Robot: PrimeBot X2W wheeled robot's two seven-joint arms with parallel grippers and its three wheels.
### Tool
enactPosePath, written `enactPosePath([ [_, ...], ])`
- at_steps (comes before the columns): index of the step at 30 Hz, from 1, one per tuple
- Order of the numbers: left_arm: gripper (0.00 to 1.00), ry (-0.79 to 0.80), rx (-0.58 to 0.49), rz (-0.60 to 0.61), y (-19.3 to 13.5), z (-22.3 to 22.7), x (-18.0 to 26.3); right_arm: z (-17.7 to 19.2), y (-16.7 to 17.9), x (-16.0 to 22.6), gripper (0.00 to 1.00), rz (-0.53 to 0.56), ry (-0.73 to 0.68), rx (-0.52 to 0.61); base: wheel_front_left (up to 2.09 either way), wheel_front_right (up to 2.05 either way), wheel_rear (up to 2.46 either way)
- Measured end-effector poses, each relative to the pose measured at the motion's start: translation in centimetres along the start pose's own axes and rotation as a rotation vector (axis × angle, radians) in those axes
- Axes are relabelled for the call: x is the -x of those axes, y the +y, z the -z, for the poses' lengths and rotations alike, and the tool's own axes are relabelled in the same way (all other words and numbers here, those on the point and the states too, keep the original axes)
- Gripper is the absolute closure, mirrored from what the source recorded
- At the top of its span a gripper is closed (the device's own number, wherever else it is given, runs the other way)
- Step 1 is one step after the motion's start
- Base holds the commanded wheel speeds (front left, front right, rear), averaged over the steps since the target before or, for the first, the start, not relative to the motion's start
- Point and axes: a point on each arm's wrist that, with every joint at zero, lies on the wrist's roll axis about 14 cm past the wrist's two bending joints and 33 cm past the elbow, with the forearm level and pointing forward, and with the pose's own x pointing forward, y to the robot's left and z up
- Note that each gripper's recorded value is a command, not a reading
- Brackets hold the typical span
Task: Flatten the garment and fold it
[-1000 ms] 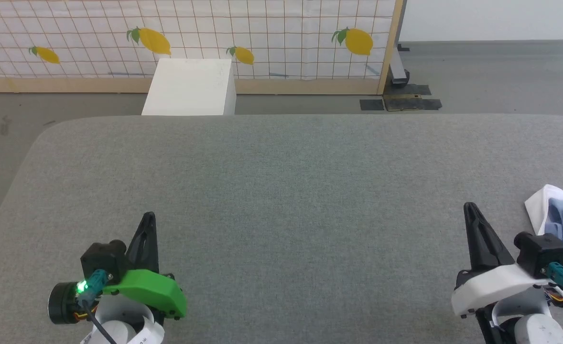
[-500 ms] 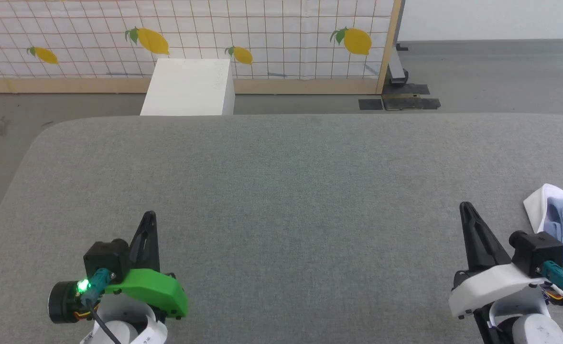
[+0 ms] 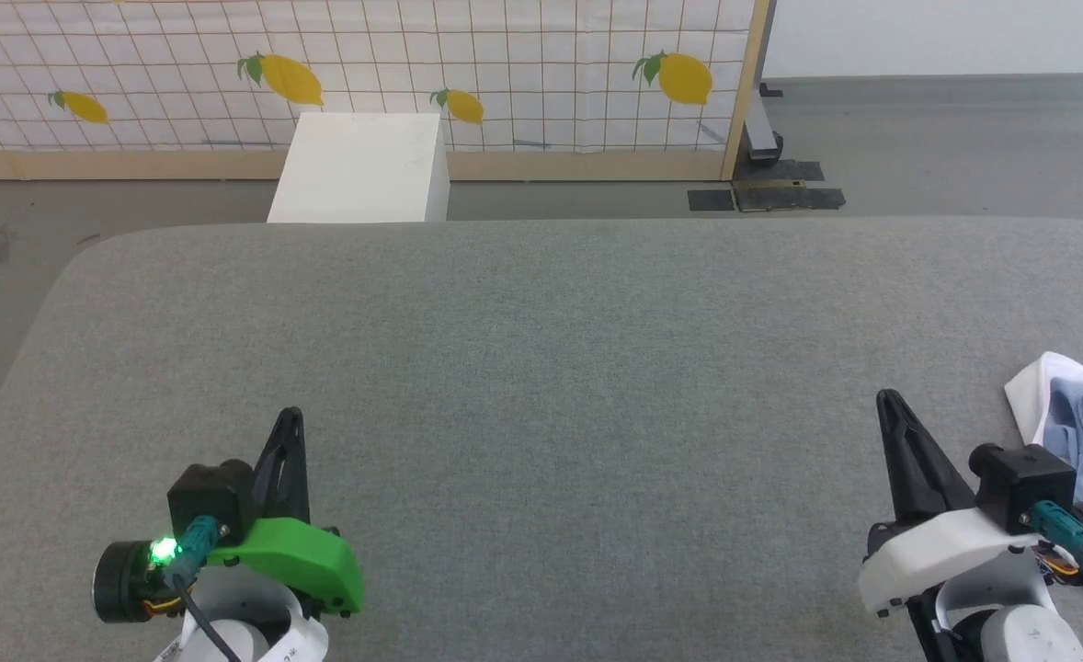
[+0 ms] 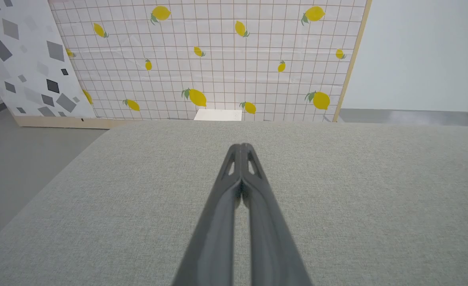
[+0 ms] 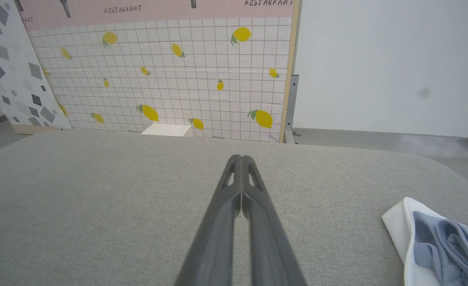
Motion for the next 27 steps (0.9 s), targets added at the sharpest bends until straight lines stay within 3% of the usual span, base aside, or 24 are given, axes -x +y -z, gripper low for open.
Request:
enactPosePath([
  [27, 1.0, 0.022, -0.044, -0.009, -0.14, -0.11, 0.12, -0.47, 0.72, 0.12, 1.0, -0.021, 0.009, 0.044, 0.0, 0.0, 0.0],
])
